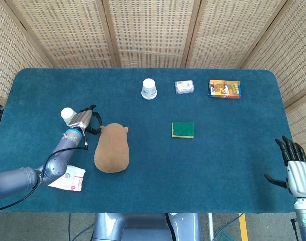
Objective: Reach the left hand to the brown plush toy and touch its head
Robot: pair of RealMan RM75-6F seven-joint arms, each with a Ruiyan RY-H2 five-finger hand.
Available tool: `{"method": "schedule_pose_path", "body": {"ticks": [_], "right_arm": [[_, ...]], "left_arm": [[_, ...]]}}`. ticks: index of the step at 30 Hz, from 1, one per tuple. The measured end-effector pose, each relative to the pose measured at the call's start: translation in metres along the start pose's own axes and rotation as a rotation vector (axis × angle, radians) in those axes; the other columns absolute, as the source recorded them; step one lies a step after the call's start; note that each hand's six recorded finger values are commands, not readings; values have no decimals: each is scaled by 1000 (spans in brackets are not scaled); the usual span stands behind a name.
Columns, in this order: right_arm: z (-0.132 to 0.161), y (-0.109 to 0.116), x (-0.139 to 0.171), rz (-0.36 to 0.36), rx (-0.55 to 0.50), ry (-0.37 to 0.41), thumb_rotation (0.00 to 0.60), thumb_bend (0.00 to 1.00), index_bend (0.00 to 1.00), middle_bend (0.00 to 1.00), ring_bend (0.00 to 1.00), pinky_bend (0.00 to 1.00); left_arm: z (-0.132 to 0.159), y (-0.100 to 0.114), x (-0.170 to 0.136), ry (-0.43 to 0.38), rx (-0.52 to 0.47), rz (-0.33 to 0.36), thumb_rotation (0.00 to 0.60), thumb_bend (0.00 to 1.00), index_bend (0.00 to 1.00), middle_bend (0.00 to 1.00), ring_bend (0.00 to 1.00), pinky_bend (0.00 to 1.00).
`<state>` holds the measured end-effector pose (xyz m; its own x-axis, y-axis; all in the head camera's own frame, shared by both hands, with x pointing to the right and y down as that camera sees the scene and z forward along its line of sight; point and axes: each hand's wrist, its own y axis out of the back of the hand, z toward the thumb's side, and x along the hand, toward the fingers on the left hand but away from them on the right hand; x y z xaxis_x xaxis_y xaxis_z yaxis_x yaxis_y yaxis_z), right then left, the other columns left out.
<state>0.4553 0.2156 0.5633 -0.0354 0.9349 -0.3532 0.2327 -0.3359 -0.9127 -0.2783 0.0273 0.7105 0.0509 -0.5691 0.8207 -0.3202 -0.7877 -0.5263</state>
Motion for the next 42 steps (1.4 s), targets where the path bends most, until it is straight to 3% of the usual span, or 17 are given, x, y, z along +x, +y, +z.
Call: {"method": "schedule_pose_path", "body": {"ticks": [18, 42], "right_arm": [[0, -1, 0, 4, -2, -1, 600, 140, 9, 0, 0, 0], [4, -3, 1, 15, -2, 11, 600, 140, 10, 0, 0, 0]], "left_arm": [[1, -10, 2, 0, 8, -24, 600, 419, 489, 0, 0, 0], [9, -13, 2, -22, -21, -5, 600, 488, 578, 0, 0, 0]]}}
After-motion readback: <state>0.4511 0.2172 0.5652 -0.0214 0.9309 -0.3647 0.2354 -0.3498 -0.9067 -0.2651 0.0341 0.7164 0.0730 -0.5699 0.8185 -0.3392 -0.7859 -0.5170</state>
